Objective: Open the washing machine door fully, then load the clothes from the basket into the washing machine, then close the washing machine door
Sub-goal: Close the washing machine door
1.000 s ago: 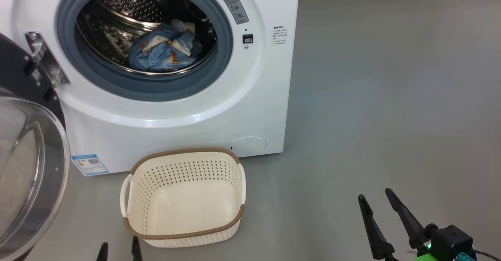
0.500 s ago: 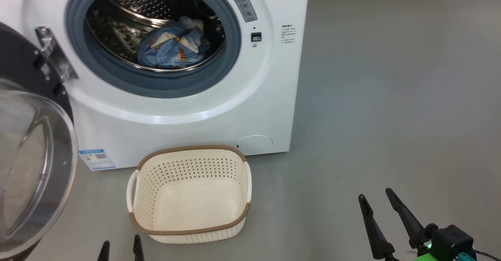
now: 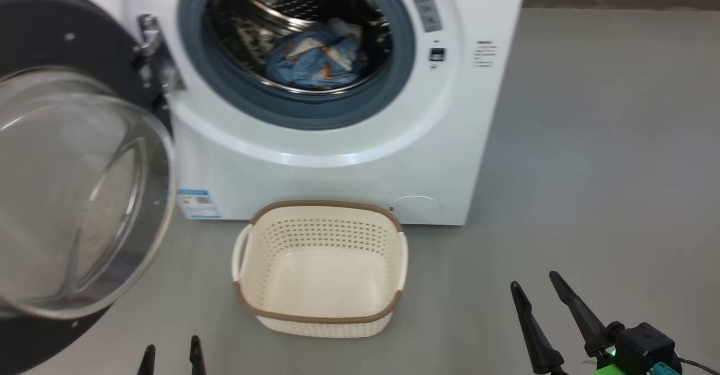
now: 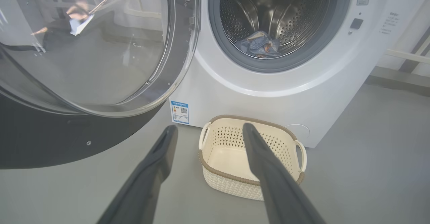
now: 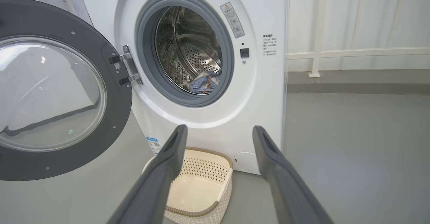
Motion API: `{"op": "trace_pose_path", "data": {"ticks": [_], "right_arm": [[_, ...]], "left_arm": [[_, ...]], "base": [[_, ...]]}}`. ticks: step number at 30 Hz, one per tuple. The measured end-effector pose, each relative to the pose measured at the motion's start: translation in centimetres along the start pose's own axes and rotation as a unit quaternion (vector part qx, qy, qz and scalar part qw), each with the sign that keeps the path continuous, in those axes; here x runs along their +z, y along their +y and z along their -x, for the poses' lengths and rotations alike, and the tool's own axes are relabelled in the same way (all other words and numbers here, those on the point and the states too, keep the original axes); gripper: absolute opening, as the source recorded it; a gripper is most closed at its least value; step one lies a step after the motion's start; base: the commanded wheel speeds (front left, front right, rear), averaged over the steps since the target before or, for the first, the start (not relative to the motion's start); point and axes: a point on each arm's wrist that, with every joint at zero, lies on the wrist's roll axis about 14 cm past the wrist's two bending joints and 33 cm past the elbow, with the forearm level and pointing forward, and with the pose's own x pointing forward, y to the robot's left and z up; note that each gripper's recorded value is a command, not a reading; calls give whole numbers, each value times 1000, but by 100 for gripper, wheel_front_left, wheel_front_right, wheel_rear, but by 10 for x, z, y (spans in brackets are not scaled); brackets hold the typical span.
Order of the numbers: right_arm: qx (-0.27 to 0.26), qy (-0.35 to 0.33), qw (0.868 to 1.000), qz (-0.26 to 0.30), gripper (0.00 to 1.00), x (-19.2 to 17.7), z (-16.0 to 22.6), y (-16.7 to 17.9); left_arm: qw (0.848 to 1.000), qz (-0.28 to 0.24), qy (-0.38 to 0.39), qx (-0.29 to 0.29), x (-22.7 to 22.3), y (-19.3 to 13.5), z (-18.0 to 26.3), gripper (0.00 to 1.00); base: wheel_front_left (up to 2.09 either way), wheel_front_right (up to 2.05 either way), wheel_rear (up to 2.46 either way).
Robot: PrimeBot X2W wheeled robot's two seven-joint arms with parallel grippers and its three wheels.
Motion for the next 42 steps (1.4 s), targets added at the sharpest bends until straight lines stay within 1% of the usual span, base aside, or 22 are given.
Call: {"op": "trace_pose_path", "data": {"ticks": [7,13,19,25,29,34,38,39,40,41,42], "right_arm": [[64,14,998,-6,100,-10,-18,36],[121,24,992,-10,100,-17,-33,69],[179,32,983,-14,100,-23,-43,106],[239,28,971,-19,100,-21,-52,146],[262,31,964,-20,100,-24,-55,161],[271,41,962,-18,100,-31,-55,164],[276,39,960,-20,100,-29,-57,168],[277,39,960,-20,100,-29,-56,168],[278,39,960,-20,100,-29,-56,168],[278,39,960,-20,100,-29,-56,168],[277,38,960,-19,100,-28,-55,168]], "left_arm": [[998,4,-12,59,6,33,19,100],[993,10,-18,113,7,63,43,100],[986,16,-30,162,11,89,67,100],[976,19,-42,212,14,114,92,100],[972,20,-51,230,19,122,99,100],[969,22,-54,241,22,126,101,100],[967,27,-50,249,19,128,105,100],[966,34,-51,253,19,130,106,72],[963,44,-54,259,19,133,107,32],[961,51,-56,266,20,137,109,0],[959,52,-60,271,22,140,110,0]], "base": [[0,0,0],[0,0,0],[0,0,0],[0,0,0],[0,0,0],[0,0,0],[0,0,0],[0,0,0],[0,0,0],[0,0,0],[0,0,0]]}}
